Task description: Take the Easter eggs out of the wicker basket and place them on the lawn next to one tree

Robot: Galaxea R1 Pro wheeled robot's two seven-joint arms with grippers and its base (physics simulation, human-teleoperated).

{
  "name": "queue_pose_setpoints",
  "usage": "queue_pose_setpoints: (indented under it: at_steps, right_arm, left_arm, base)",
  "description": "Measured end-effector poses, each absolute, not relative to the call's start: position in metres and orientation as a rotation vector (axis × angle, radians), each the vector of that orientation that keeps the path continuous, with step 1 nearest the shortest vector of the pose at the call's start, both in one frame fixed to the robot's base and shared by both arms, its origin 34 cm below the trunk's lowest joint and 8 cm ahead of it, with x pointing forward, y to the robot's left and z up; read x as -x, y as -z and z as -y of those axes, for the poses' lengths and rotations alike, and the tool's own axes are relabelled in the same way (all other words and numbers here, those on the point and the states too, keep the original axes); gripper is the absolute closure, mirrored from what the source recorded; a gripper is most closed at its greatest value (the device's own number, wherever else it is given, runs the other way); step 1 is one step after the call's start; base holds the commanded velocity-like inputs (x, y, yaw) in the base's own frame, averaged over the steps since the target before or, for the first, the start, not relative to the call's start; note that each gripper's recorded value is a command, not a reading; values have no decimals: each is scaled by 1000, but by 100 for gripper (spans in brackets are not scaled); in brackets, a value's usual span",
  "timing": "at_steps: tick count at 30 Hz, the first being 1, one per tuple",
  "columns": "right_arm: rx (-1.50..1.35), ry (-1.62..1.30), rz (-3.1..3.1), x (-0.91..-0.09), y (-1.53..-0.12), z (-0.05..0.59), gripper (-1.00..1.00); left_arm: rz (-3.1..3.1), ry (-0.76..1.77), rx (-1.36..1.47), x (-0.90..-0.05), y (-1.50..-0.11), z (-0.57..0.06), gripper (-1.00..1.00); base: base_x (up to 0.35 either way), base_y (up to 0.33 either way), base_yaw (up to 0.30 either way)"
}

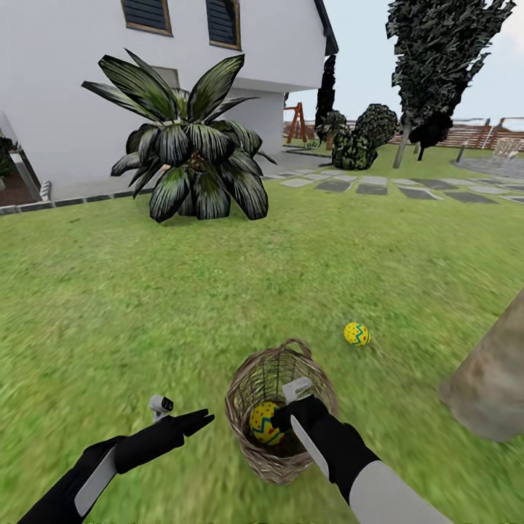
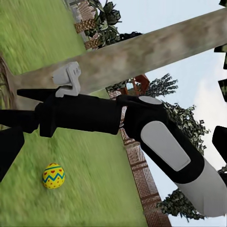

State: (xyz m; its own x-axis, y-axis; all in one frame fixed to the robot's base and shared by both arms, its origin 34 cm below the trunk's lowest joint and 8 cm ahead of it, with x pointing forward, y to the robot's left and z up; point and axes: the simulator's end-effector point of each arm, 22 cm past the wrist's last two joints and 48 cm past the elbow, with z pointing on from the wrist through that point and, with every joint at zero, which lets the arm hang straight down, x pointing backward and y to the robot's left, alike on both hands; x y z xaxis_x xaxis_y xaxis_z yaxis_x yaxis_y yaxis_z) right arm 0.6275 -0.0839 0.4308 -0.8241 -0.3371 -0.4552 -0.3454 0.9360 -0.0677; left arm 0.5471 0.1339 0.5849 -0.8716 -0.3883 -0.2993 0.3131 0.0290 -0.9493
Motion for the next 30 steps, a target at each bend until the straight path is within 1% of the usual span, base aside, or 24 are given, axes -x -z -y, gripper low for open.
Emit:
queue_pose_setpoints:
  at_steps: [7, 11, 16, 23, 30]
  right_arm:
    - [490, -29, -2630, -625, -425, 83, -100]
    - [491, -31, -2636, -624, -422, 83, -100]
    - [492, -33, -2644, -622, -418, 83, -100]
    - [493, -35, -2654, -620, -413, 83, -100]
    - [494, -38, -2663, -618, -408, 83, -100]
  left_arm:
    - [-1835, 1896, 87, -547, -580, -134, -100]
    - [-1843, 1896, 91, -546, -577, -133, -100]
    - [-1850, 1901, 96, -545, -573, -131, -100]
    - [-1852, 1906, 106, -545, -569, -130, -100]
    - [-1860, 1907, 115, -544, -565, -130, -100]
  base:
    - [0, 0, 12]
    - [2, -20, 93]
    - [80, -169, 137]
    - [20, -37, 154]
    - [49, -103, 181]
